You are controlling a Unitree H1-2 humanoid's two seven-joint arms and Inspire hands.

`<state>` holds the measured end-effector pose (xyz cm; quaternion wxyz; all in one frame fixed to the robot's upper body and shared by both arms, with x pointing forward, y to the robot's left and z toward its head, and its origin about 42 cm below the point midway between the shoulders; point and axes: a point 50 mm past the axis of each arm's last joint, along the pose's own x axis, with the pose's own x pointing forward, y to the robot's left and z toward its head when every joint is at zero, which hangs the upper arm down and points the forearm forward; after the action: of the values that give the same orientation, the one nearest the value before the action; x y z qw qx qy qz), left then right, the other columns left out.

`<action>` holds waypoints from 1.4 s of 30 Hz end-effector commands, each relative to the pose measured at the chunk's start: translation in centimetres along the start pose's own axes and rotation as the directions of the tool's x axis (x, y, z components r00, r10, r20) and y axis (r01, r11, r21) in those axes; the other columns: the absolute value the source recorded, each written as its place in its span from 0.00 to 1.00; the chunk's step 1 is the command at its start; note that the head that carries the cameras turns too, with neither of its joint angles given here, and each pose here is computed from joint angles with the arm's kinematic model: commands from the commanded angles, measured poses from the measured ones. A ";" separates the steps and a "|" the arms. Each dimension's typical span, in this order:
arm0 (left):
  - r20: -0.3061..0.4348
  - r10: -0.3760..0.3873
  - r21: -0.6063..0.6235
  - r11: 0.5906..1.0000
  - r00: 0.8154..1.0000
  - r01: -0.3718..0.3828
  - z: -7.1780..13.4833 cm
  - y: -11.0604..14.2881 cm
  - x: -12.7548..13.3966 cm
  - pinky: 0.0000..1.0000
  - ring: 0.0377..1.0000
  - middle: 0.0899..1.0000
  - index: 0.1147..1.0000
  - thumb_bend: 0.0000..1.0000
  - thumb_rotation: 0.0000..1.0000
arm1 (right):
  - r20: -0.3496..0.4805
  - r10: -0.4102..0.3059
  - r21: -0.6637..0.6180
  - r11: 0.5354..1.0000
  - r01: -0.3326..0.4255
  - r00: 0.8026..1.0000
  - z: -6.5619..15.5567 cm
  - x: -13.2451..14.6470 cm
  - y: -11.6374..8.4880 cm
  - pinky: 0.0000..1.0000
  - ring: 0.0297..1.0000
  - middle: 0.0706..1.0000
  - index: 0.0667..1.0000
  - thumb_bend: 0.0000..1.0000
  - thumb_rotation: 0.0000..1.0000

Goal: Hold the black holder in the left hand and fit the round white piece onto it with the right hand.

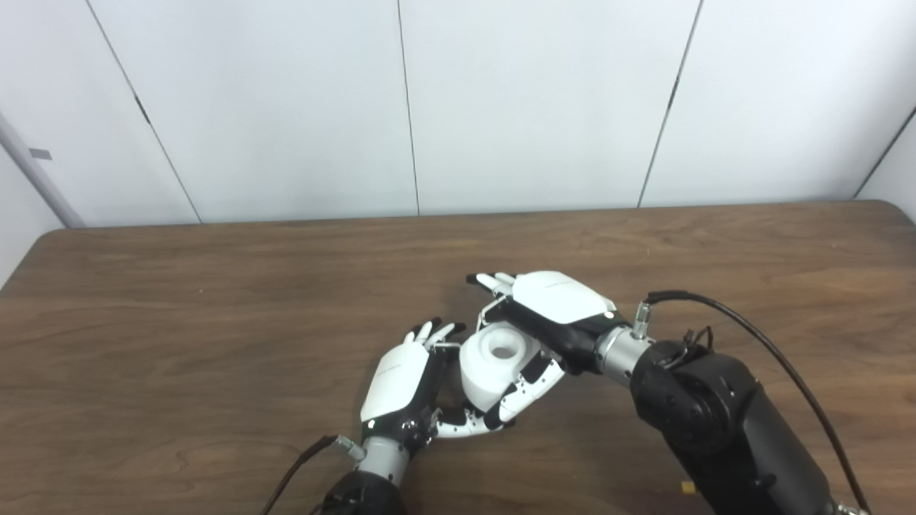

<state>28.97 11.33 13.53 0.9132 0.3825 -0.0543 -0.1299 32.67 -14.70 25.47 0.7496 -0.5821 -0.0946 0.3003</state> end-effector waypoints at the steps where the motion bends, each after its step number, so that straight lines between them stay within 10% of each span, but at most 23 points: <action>1: 0.021 -0.012 -0.016 1.000 1.000 0.012 0.4 0.2 0.2 1.00 1.00 0.91 0.41 0.52 0.05 | 0.004 0.036 -0.017 0.999 -0.035 0.999 0.1 -0.3 -0.4 1.00 1.00 1.00 1.00 1.00 0.45; 42: 0.035 -0.021 -0.010 1.000 0.999 0.022 0.3 0.3 0.3 1.00 1.00 0.91 0.41 0.52 0.05 | 0.022 0.014 -0.005 1.000 -0.014 1.000 -0.6 0.0 -2.8 1.00 1.00 1.00 1.00 1.00 0.49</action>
<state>29.04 11.52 13.55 0.9118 0.3817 -0.0580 -0.1398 33.49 -15.49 26.56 0.7432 -0.5788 -0.0784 0.3263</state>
